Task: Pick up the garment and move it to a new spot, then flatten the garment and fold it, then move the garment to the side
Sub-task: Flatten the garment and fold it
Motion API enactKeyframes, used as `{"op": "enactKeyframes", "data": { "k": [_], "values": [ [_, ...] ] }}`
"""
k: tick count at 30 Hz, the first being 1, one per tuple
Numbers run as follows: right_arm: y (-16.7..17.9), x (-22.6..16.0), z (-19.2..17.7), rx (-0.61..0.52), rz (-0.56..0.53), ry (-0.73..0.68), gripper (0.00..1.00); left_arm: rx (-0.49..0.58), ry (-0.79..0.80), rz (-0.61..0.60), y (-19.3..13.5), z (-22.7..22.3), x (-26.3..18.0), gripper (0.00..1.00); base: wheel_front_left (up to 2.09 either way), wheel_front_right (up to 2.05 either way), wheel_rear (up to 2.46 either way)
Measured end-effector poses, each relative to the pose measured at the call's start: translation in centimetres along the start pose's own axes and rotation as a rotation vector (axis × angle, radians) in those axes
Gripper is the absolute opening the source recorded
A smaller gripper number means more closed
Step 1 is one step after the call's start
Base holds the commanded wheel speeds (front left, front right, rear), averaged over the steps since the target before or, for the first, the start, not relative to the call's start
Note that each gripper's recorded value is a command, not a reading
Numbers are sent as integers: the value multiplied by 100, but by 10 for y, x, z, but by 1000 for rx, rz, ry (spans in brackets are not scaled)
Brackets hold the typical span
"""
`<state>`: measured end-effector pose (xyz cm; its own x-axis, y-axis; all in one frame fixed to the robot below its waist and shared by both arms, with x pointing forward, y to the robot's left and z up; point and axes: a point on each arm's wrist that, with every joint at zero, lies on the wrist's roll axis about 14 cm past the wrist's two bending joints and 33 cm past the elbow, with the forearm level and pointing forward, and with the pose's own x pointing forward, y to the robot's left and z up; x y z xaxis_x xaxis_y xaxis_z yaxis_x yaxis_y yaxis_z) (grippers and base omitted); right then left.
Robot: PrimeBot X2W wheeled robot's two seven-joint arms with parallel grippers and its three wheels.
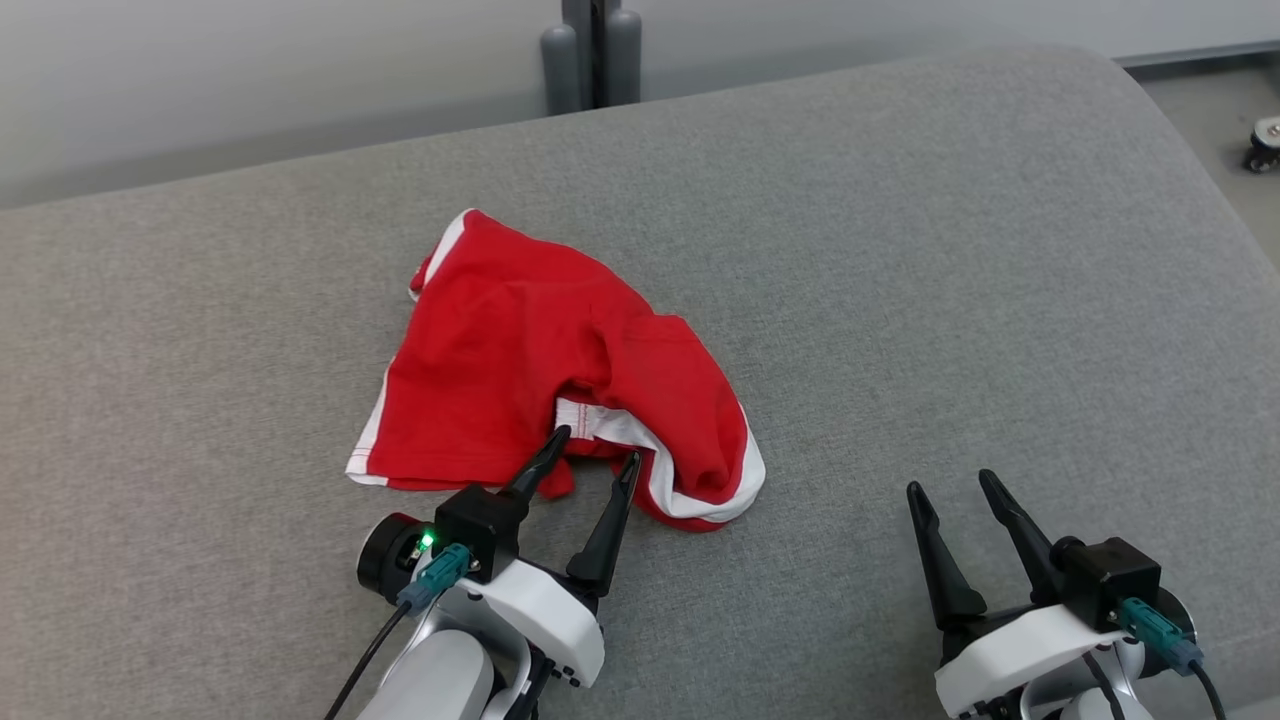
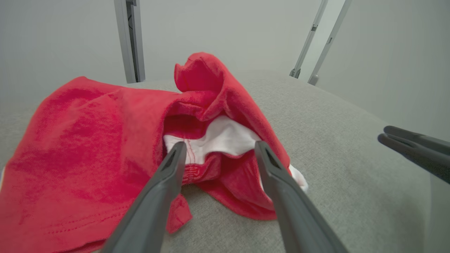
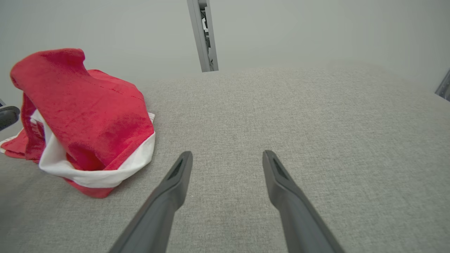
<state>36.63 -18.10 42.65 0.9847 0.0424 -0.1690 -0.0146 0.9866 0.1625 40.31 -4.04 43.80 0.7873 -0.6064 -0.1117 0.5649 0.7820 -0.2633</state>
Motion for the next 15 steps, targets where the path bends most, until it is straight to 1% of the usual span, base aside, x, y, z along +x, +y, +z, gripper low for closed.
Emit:
{"op": "enactKeyframes", "data": {
  "k": [6,12,15],
  "values": [
    [-9,0,-3,1,-29,12,100,-14,38,8,5,-13,10,100,0,0,0],
    [-12,2,-2,6,-37,8,100,-10,30,67,22,-9,15,100,0,0,0],
    [-12,2,-3,7,-38,10,100,-13,35,78,26,-11,14,100,0,0,0]
  ]
}}
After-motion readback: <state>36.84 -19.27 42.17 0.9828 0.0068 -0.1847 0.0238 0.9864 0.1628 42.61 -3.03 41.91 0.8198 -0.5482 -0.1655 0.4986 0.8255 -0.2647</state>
